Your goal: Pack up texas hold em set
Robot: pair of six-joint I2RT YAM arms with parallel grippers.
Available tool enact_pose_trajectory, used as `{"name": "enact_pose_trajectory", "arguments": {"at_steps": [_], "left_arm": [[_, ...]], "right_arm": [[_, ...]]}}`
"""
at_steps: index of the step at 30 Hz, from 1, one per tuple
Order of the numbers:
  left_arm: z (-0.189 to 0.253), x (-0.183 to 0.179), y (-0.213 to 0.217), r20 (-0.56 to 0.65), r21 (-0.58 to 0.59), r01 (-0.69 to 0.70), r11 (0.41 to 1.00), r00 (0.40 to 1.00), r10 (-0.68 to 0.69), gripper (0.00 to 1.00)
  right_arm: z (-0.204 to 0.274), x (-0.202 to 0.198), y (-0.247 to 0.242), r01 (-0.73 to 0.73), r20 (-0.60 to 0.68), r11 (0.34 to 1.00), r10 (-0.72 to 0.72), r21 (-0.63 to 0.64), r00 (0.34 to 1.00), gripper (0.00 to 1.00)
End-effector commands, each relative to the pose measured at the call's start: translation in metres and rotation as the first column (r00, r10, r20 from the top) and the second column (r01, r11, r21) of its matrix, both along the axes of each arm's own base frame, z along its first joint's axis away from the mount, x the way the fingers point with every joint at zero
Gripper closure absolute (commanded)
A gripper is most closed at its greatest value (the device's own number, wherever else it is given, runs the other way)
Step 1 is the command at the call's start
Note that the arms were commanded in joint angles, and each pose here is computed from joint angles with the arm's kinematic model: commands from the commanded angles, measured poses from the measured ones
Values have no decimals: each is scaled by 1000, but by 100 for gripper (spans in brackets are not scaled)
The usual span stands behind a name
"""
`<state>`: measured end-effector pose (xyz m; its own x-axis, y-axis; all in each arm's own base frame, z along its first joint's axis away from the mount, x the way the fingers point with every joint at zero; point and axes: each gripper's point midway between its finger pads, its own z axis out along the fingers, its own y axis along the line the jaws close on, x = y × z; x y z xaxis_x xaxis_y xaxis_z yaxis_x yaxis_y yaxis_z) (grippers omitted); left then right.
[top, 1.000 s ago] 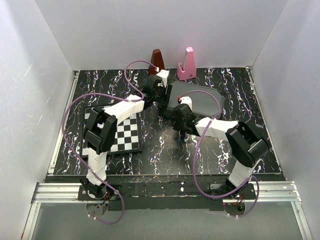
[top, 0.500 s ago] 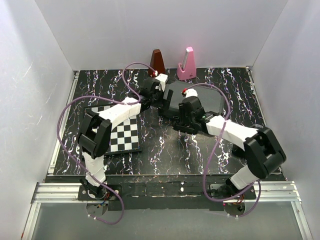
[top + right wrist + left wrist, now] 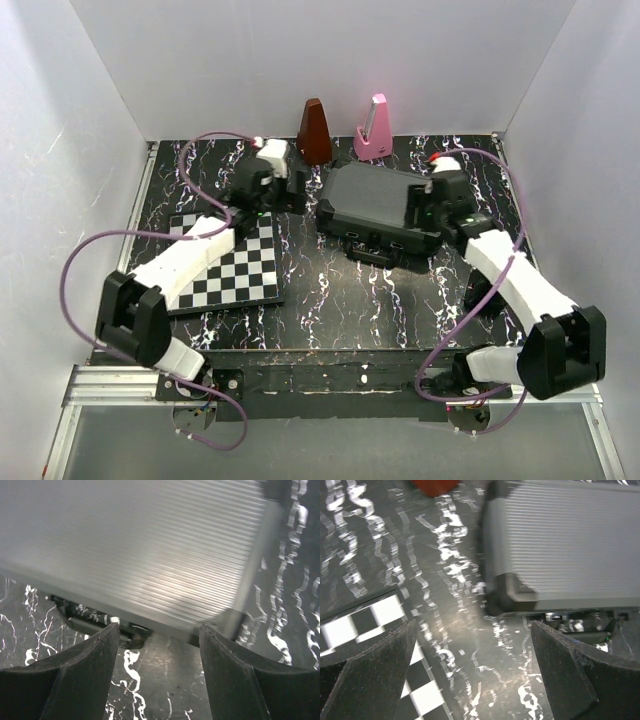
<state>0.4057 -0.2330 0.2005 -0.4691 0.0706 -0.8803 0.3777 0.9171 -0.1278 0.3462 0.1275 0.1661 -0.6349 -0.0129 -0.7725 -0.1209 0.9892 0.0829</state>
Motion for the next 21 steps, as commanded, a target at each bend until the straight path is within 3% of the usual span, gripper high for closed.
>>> {"name": "enact_pose_trajectory", "arguments": {"at_steps": [1, 7, 11, 21], "left_arm": [[24, -2, 66, 21, -116, -171, 978, 984, 174, 2], [47, -36, 133, 44, -164, -318, 934, 943, 329, 2], [62, -69, 167, 124, -139, -407, 903, 897, 424, 2], [77, -125, 207, 218, -175, -505, 845, 818, 533, 2]], "right_arm": [[27, -12, -40, 73, -7, 987, -73, 142, 997, 28], [57, -37, -102, 227, 50, 955, -240, 192, 969, 27], [78, -56, -124, 294, 104, 935, -318, 196, 942, 27], [98, -77, -128, 250, 371, 937, -328, 242, 869, 27]]}}
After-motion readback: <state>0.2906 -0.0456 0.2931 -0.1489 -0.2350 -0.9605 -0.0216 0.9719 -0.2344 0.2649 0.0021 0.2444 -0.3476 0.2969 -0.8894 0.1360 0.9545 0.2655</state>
